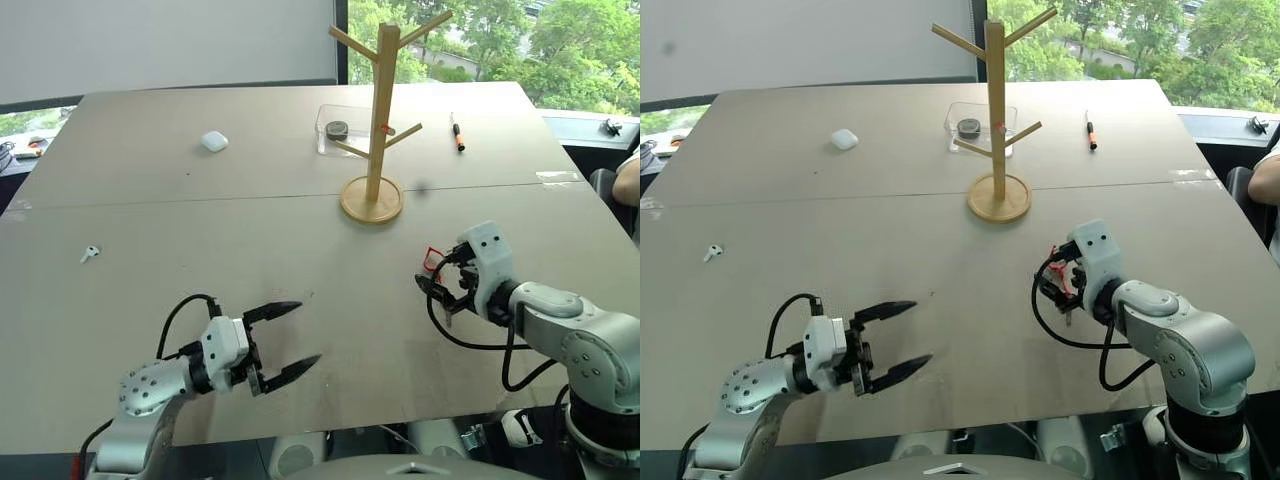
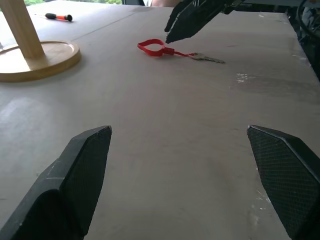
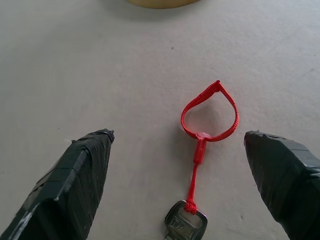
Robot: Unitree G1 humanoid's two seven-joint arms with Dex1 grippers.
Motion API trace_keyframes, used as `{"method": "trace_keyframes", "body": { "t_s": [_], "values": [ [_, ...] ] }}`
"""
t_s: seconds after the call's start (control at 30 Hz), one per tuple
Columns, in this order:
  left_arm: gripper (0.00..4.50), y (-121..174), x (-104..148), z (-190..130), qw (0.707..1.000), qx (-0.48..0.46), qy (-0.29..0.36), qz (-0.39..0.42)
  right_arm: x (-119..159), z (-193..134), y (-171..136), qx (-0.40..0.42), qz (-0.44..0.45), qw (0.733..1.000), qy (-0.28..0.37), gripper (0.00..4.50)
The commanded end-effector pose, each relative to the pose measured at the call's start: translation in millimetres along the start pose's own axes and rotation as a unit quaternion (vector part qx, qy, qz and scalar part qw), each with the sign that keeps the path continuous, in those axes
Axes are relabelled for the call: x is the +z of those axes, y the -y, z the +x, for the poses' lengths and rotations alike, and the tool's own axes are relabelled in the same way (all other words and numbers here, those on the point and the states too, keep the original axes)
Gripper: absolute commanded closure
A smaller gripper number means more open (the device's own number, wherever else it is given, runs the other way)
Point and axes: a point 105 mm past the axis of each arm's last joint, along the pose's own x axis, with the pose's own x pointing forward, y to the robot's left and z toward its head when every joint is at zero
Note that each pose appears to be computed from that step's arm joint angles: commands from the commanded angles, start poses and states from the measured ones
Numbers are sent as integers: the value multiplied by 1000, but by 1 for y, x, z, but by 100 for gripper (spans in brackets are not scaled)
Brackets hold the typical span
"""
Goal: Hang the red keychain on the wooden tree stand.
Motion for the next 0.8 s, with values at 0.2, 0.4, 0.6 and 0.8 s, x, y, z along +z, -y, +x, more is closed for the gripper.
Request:
{"method": "trace_keyframes", "body": {
  "t_s": [0.2,0.4,0.6,0.8],
  "values": [
    [2,12,-7,1,999,-24,-14,-18,5,5,-1,-13,4,1000,1,0],
    [2,9,-3,5,1000,-17,-17,0,-3,11,0,-15,13,1000,-21,0],
    [2,8,2,9,1000,-10,-13,-2,-8,19,-1,-22,2,999,-39,0],
    [2,5,10,15,1000,-2,-8,2,-10,24,-3,-19,-6,998,-51,0]
  ]
}}
